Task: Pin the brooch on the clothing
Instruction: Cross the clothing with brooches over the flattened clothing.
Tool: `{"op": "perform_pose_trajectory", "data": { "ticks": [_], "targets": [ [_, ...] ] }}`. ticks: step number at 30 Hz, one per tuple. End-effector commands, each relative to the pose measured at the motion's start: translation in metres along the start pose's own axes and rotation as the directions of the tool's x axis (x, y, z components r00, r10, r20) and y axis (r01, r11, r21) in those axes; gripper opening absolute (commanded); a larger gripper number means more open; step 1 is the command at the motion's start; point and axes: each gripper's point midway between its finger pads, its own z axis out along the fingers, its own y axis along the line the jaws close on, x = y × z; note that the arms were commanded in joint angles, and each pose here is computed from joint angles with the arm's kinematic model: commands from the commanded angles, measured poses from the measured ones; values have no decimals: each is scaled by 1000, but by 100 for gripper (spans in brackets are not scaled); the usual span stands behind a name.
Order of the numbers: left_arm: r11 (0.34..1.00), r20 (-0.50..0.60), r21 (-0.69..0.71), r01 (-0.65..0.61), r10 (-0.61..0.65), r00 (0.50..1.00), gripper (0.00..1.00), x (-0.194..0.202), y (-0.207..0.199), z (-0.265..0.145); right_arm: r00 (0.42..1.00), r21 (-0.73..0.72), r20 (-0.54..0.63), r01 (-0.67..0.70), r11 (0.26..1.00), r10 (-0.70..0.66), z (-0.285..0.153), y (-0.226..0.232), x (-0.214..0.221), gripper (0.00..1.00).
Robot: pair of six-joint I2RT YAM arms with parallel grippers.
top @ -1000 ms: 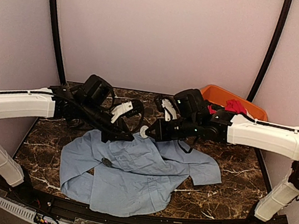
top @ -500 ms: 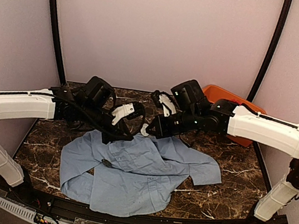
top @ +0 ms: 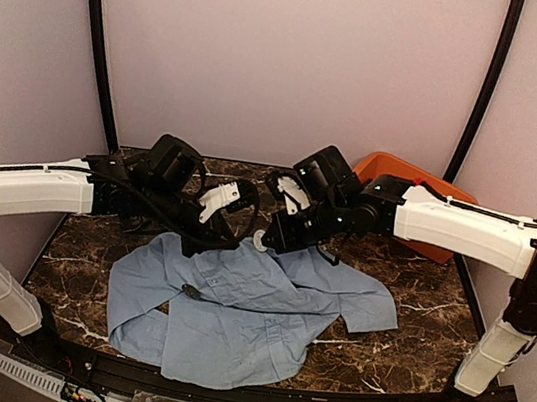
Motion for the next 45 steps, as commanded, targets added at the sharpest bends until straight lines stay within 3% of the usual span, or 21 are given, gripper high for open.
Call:
{"op": "perform_pose_trajectory", "data": {
  "ticks": [1, 9, 17, 34, 45],
  "targets": [
    [999, 29, 19, -28, 28, 999, 1, -5, -9, -9, 1000, -12, 28, 1, 1000, -1, -3, 8, -9, 0],
    [999, 24, 23, -26, 26, 999, 1, -4, -11, -7, 998, -132, 56, 14, 991, -7, -8, 31, -17, 0],
    [1000, 6, 8, -20, 19, 1000, 1, 0, -7, -4, 997, -163, 68, 36, 986, -25, -15, 38, -16, 0],
    [999, -27, -33, -19, 18, 999, 1, 5, 0, -1, 996, -127, 0, 89, 988, -89, -30, 36, -8, 0],
    [996, -35, -82, -23, 20, 999, 1, 6, 6, -3, 992, -145, 21, -118, 982, 123, -63, 29, -12, 0]
  ]
}}
